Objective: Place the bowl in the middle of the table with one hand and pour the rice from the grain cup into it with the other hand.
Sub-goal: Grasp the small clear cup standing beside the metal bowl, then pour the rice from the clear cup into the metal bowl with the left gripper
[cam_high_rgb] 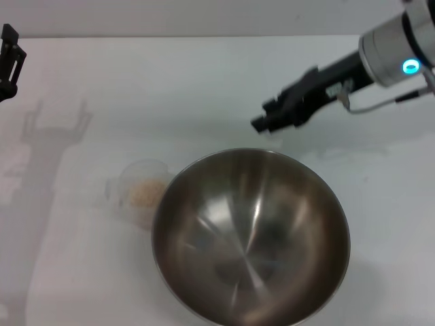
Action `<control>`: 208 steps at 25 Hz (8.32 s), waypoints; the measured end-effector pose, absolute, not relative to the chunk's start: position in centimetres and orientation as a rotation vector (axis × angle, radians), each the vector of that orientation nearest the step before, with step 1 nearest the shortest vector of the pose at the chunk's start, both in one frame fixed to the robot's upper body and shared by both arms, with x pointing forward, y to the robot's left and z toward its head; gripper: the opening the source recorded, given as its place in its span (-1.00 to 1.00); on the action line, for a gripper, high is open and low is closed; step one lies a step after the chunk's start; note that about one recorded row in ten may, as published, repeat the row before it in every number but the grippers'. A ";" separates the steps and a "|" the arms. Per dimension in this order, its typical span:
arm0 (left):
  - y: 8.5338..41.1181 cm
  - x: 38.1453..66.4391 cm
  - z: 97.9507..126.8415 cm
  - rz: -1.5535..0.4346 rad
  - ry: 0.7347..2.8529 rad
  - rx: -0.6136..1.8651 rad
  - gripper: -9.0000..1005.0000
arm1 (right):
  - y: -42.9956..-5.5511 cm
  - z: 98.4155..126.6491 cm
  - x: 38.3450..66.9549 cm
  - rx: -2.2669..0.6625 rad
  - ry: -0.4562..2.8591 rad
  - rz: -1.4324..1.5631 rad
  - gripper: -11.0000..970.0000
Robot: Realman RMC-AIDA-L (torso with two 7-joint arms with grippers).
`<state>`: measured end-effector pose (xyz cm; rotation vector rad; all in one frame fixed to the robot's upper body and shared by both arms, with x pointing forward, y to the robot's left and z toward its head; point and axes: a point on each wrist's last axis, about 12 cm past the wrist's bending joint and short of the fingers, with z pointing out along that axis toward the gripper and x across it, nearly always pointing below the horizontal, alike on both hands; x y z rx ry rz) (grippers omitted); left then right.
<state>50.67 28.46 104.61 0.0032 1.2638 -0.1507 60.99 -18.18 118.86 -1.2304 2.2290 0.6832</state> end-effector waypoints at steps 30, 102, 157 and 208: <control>28.9 50.9 104.6 -0.125 1.273 0.022 0.51 | -14.9 117.7 63.6 -0.784 1.411 -0.237 -0.12; 28.3 38.4 99.0 -0.302 1.480 0.391 0.47 | -32.0 106.5 54.8 -0.033 1.288 0.133 -0.12; 27.2 42.6 97.9 -0.270 1.615 0.415 0.44 | -31.8 106.5 54.8 -0.023 1.282 0.147 -0.12; 24.0 44.8 102.5 0.095 1.098 0.699 -0.91 | -32.1 106.9 55.2 -0.005 1.271 0.129 -0.12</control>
